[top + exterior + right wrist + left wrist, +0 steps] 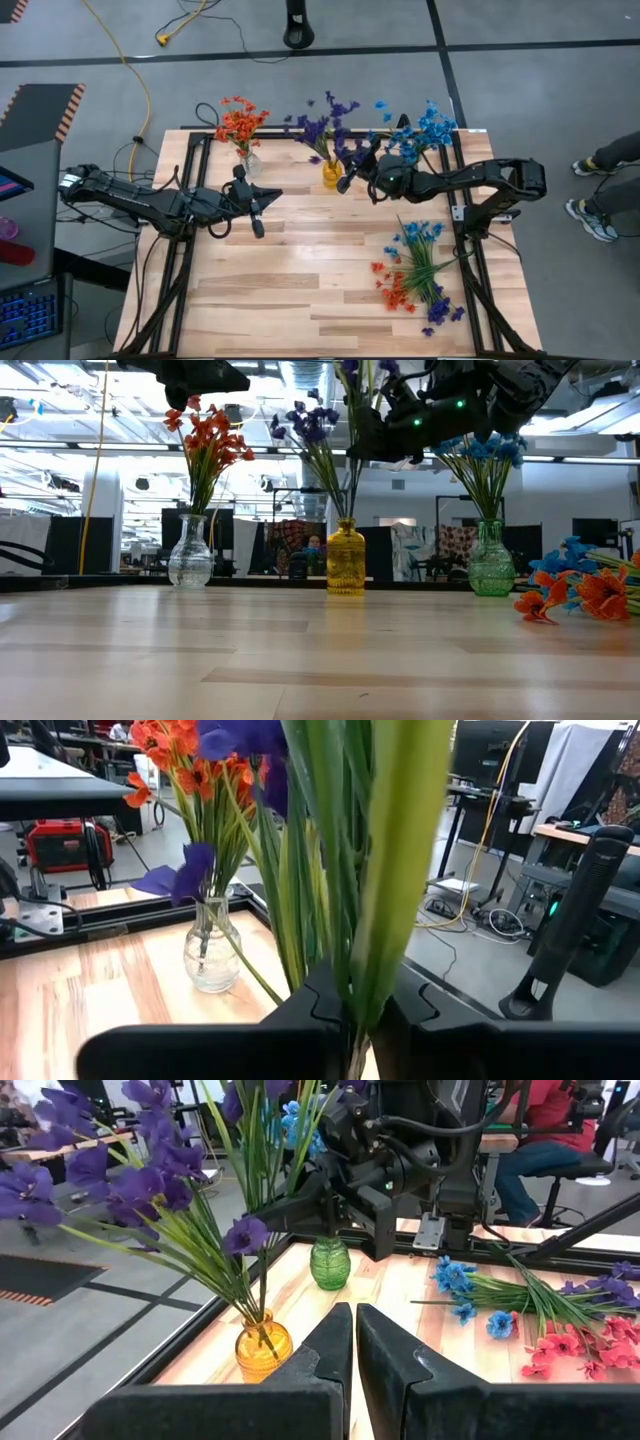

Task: Sort flowers into vase by color
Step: Put the left purple flower into the orange vase

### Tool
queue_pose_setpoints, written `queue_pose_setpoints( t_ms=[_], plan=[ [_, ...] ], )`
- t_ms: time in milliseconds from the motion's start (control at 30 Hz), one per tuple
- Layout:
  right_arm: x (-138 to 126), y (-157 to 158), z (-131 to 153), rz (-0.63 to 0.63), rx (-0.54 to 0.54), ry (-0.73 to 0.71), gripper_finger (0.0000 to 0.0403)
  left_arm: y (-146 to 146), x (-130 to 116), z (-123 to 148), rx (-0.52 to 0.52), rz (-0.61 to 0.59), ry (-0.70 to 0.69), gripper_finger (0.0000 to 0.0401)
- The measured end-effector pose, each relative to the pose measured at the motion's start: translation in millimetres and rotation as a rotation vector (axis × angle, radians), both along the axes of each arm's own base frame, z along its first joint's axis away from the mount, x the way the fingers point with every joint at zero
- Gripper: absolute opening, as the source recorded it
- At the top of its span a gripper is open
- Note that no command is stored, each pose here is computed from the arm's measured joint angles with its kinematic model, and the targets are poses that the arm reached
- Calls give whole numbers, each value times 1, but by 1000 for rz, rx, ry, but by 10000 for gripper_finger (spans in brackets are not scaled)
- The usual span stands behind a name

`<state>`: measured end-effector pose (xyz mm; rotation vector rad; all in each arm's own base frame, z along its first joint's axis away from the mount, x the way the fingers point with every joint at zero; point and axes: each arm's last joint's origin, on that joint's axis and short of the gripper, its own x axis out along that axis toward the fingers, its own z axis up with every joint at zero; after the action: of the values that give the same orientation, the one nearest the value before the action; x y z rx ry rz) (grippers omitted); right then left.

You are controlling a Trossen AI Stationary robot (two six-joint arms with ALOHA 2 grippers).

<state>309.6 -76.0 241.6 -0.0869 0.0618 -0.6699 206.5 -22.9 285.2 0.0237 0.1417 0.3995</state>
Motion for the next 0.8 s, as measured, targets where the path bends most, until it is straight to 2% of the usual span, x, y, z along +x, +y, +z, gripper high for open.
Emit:
queue_pose_setpoints(
  t_ms=[233, 367, 600, 800],
  plan=[
    [0, 0, 0, 0, 0, 0, 57, 0, 0, 0, 0, 1, 0, 4],
    [0, 0, 0, 0, 1, 0, 73, 0, 0, 0, 0, 0, 0, 4],
    [0, 0, -3, -4, 83, -35, 143, 0, 0, 0, 0, 1, 0, 4],
    [-1, 0, -10, -13, 151, 8, 205, 0, 0, 0, 0, 1, 1, 4]
  ],
)
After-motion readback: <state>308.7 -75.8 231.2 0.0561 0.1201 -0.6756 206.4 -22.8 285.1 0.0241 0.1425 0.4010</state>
